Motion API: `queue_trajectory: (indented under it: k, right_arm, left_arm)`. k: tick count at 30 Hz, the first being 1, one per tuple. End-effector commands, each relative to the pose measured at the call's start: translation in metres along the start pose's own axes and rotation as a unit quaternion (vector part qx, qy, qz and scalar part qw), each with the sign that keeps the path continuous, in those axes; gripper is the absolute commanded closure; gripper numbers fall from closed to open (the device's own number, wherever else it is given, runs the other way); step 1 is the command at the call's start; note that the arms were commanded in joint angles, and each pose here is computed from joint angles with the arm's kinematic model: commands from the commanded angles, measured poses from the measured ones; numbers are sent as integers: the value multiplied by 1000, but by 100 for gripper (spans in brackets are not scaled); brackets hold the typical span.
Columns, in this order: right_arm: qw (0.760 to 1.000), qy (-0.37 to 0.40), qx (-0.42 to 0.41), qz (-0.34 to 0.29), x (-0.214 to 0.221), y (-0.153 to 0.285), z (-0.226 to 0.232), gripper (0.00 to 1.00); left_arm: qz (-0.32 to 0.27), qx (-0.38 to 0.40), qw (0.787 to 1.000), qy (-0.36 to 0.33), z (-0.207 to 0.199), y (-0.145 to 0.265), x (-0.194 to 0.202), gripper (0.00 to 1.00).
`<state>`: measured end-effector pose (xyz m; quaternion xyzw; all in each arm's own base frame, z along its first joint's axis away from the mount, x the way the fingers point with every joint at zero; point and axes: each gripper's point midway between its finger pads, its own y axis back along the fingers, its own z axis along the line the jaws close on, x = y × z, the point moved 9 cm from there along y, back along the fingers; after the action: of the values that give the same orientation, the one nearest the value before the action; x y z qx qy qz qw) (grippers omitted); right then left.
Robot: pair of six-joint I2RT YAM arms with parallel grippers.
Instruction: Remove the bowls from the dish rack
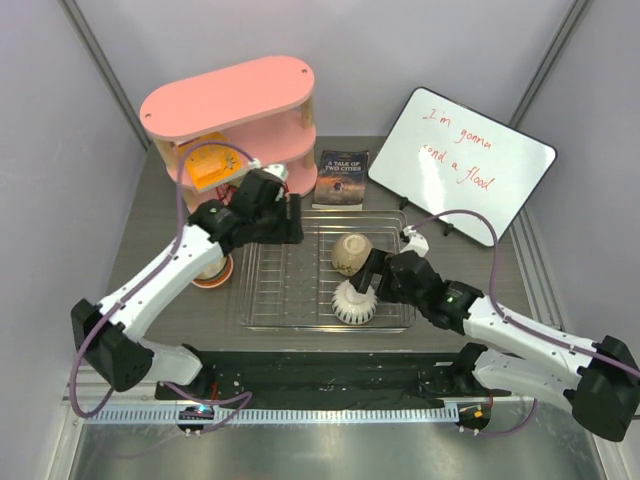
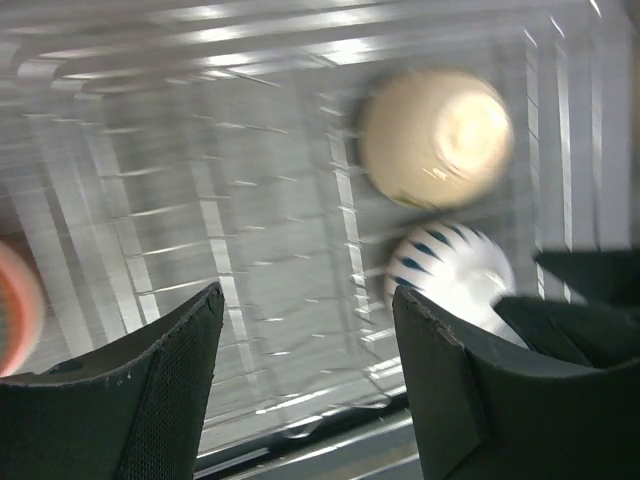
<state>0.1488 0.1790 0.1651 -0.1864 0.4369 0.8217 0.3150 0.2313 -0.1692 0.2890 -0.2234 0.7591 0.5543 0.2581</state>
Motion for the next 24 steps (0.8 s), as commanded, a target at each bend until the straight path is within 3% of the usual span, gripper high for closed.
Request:
queue_trajectory:
  k: [1, 11, 24]
  right_arm:
    - [999, 0, 15, -46, -20, 18, 4, 0]
    - [994, -6, 49, -95, -27, 39, -12, 0]
    - [991, -5, 71, -110, -31, 49, -17, 0]
  left_arm:
    - [23, 97, 995, -21, -46, -17, 18, 30]
    - [85, 187, 976, -65, -100, -38, 61, 25]
    - [166, 153, 970, -85, -103, -90, 111, 18]
